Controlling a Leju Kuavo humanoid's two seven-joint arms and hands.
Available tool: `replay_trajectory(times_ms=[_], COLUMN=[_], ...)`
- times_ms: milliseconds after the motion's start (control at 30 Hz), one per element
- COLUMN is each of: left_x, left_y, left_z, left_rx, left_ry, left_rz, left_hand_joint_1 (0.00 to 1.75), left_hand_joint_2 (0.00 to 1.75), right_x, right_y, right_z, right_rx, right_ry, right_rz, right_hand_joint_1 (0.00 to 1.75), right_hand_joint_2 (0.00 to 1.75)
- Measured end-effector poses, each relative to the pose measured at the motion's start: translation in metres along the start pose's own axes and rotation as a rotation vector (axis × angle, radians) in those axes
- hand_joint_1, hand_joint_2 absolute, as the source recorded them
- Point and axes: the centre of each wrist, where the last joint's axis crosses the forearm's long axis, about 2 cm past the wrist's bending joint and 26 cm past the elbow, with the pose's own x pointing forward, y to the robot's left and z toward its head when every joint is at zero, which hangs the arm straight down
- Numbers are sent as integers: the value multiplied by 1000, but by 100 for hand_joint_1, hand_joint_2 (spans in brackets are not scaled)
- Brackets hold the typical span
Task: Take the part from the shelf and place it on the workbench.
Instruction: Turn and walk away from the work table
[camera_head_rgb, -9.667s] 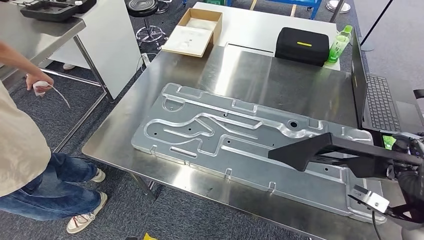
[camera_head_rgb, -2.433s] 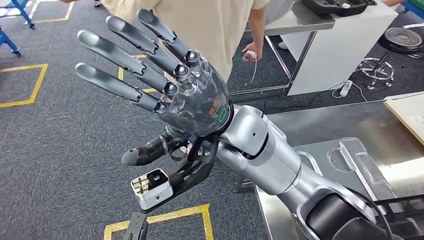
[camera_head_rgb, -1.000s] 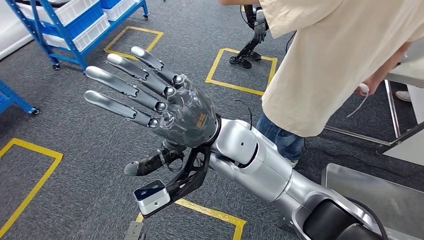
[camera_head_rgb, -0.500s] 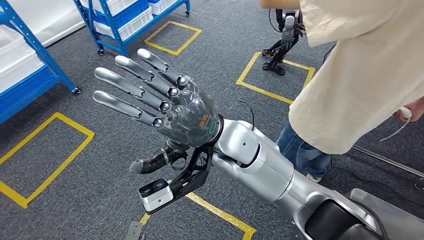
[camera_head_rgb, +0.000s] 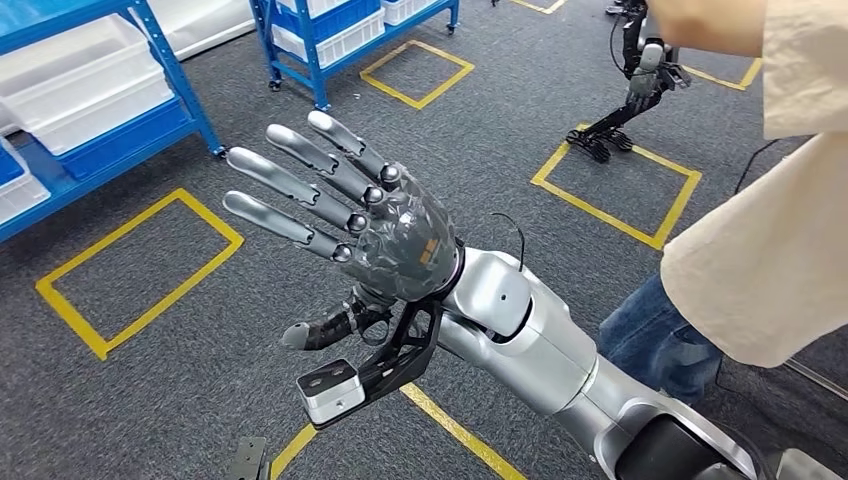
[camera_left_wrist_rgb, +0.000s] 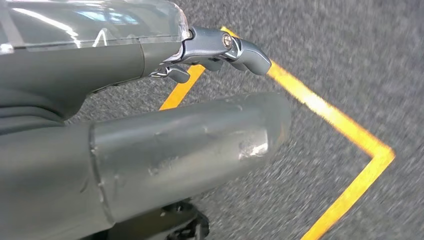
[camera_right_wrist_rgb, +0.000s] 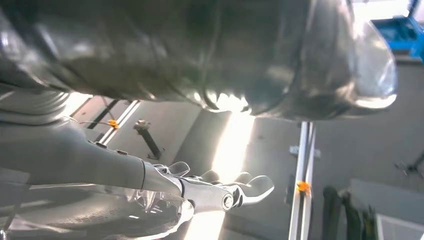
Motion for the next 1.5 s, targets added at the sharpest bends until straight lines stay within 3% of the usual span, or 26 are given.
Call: replay_trajectory(times_ms=[600,1500], left_x=[11,12], left_y=[0,-10], left_z=[-6,-3], left_rx=[-64,-102], left_ry=[-62,-54], left_rz=[32,52], left_hand_joint_1=[0,0], left_hand_joint_2=[0,0], right_x=[1,-2], right_y=[-2,-2], right_z=[0,8], right_rx=[-12,14], right_ry=[8,27], right_rz=[7,25], right_hand_joint_1=[0,0], right_hand_joint_2=[0,0])
